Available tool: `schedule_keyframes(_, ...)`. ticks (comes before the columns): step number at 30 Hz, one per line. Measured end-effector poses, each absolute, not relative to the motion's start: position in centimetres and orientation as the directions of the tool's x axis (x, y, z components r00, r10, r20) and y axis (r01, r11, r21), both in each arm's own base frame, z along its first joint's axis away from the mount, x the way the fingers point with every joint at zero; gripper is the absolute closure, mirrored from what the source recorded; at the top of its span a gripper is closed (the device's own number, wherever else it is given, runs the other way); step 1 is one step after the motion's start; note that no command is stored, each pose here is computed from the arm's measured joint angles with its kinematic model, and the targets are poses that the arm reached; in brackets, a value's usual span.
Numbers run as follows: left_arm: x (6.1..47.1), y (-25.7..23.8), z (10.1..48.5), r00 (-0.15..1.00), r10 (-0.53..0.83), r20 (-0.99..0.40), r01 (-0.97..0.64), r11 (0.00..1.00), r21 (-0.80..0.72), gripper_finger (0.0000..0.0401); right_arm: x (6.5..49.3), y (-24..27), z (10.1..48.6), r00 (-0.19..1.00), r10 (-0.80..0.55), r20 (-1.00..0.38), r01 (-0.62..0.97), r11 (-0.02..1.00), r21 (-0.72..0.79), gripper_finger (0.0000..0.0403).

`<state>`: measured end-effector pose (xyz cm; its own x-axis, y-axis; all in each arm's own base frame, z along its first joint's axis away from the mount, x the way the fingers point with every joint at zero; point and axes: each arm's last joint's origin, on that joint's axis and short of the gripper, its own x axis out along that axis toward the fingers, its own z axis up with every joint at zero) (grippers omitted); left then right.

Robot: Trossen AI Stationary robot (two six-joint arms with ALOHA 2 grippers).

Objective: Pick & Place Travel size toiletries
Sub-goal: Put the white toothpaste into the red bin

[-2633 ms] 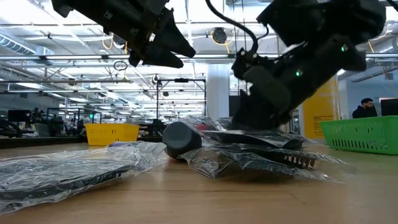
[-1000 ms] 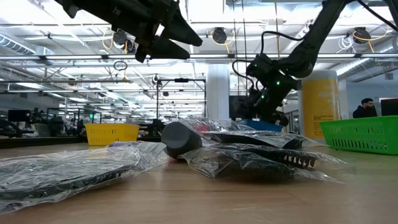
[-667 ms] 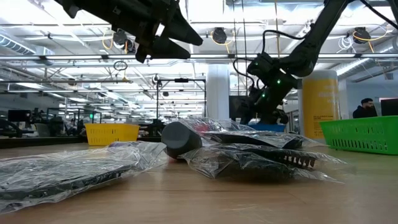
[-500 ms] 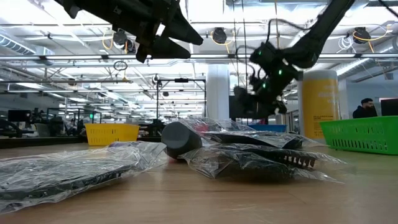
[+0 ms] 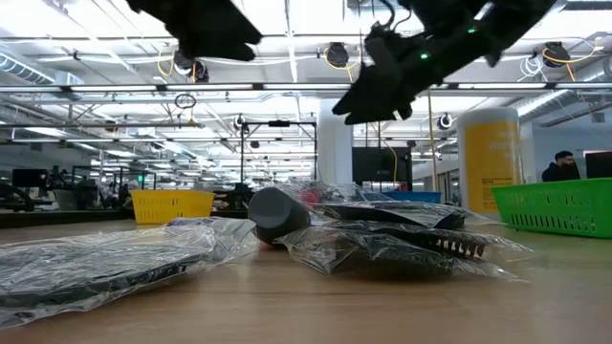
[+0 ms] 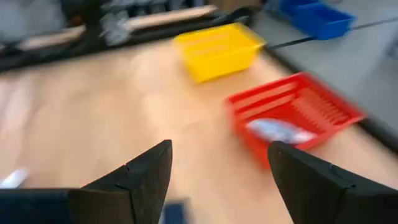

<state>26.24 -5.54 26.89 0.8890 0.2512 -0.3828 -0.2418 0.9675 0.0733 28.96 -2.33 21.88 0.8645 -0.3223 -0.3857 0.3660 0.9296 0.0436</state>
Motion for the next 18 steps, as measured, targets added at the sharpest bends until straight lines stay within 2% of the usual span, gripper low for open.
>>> schedule_keyframes(6,25.3,-6.3,26.6,0.875,0.124,-0.467,-0.130,0.991,0.020,0.0155,27.8,2.9,19.3,0.907,-0.153,-0.393,0.193,0.979,0.063,0.0147)
schedule_keyframes(9,25.5,-6.9,25.9,0.862,0.083,-0.500,-0.090,0.996,0.009,0.0155,27.0,4.5,18.7,0.939,-0.092,-0.332,0.130,0.987,0.094,0.0147)
schedule_keyframes(18,26.8,-8.4,22.9,0.795,-0.009,-0.607,-0.002,1.000,-0.017,0.0155,24.0,6.8,16.1,0.960,0.012,-0.278,0.027,0.991,0.134,0.0149)
